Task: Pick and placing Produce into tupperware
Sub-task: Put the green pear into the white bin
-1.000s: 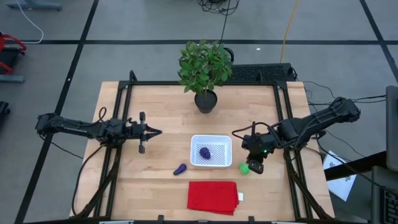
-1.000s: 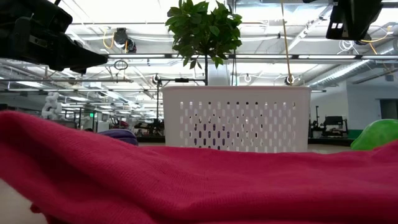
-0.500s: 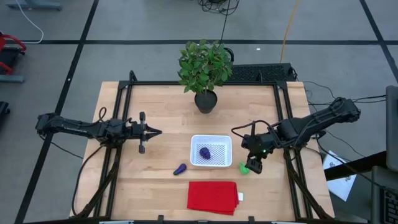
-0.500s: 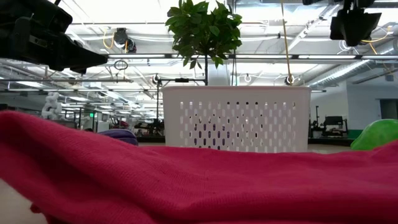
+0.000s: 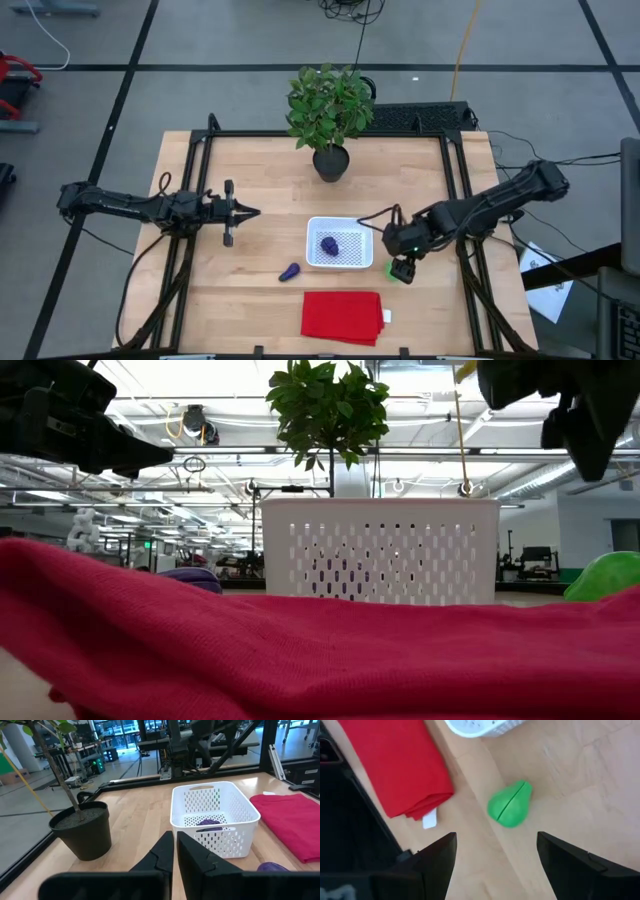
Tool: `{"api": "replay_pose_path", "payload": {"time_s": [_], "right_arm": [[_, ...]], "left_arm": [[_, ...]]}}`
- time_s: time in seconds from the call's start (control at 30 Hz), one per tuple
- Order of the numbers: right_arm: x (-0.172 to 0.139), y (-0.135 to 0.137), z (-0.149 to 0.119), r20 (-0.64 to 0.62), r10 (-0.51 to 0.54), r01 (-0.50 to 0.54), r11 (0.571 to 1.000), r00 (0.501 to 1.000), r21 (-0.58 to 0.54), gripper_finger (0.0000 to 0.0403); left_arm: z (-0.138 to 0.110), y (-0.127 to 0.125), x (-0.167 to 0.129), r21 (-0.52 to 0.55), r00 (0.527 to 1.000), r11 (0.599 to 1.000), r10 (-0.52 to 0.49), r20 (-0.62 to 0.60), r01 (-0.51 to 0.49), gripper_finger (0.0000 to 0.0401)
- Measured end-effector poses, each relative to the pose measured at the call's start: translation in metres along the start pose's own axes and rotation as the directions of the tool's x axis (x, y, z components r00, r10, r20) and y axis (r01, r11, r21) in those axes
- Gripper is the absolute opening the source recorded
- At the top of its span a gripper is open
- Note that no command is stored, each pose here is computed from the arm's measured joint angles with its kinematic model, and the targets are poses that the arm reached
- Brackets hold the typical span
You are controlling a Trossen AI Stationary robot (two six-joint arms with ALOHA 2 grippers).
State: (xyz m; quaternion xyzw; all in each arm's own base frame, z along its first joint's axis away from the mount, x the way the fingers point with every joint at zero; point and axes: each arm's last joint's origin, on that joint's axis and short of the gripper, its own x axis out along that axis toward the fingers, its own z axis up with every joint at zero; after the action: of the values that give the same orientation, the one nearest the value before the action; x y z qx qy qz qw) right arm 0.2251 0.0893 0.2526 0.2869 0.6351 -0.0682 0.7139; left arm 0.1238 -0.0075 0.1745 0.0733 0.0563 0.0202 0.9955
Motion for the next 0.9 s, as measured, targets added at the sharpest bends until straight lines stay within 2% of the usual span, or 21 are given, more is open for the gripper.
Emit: {"api": "replay_pose_path", "payload": {"time_s": [0.33,0.9], "right_arm": [[0.023,0.002,0.007,-0.061,-0.074,0.074,0.997,0.995,0.002,0.0267],[0.041,-0.002,0.008,-0.11,-0.135,0.147,0.982,0.985,0.114,0.0268]], "left_arm": [[0.0,0.0,0.0,-0.004,1.0,1.0,0.0,-0.001,0.0,0.0026],[0.0,0.0,0.0,0.026,1.0,1.0,0.0,-0.003,0.0,0.0026]]}}
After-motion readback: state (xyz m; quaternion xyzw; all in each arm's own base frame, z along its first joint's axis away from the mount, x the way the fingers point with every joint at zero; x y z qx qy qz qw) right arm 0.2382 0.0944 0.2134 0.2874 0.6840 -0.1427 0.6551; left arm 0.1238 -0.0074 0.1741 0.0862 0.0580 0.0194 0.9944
